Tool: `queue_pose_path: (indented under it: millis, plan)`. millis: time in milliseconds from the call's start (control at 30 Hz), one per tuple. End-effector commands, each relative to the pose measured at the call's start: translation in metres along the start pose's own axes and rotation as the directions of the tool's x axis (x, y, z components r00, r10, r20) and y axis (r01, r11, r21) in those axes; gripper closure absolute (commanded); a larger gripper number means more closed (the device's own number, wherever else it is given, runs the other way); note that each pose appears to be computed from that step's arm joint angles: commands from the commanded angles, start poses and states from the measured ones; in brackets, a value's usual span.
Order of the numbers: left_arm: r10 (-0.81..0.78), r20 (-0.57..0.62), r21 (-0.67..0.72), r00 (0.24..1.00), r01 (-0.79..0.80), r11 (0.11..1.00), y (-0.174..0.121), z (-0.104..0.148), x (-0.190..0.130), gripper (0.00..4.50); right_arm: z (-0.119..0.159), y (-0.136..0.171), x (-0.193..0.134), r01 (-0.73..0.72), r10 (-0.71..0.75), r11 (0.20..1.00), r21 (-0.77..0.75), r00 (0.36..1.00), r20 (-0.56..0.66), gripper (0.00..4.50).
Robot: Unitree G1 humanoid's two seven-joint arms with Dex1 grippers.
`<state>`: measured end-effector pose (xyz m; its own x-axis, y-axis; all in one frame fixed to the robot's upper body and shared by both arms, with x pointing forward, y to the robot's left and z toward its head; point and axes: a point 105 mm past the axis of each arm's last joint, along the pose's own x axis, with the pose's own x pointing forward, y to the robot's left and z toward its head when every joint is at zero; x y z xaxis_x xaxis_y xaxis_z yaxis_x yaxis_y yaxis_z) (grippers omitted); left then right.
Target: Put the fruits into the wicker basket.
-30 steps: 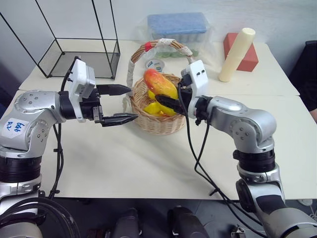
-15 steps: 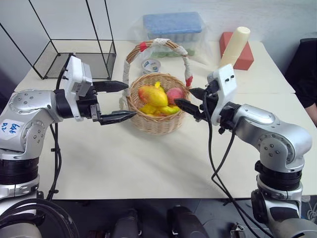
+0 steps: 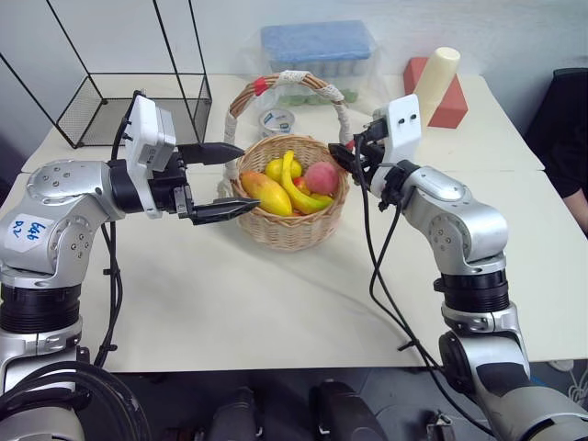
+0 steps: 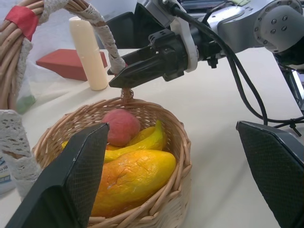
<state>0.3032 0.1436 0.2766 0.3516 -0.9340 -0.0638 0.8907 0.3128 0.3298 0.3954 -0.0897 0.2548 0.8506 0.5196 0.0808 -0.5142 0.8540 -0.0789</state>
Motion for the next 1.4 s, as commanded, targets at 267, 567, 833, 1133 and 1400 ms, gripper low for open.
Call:
queue_pose_path:
  millis: [267,567,833,1133,1400]
  plan:
    - [-0.016,0.034,0.036,0.999,0.015,0.999,-0.006,0.012,0.0,0.0,0.026,-0.05,-0.06,0.148,-0.126,0.971,-0.187,0.984,0.122,4.2]
    - [-0.059,0.05,0.012,0.997,0.059,0.998,-0.006,0.008,0.007,0.0,0.042,-0.132,-0.168,0.422,-0.406,0.88,-0.22,0.907,0.116,4.2]
    - [-0.105,0.062,0.015,0.993,0.104,0.994,-0.003,0.006,0.018,0.0,0.01,-0.16,-0.21,0.521,-0.521,0.831,-0.195,0.852,0.058,3.49]
    - [-0.149,0.068,0.003,0.986,0.149,0.989,-0.006,0.004,0.02,0.0,0.019,-0.137,-0.259,0.373,-0.387,0.891,-0.26,0.922,-0.003,0.51]
    - [-0.17,0.07,-0.006,0.983,0.171,0.985,-0.006,0.002,0.017,0.0,0.031,-0.118,-0.313,0.255,-0.273,0.96,-0.114,0.945,-0.179,0.02]
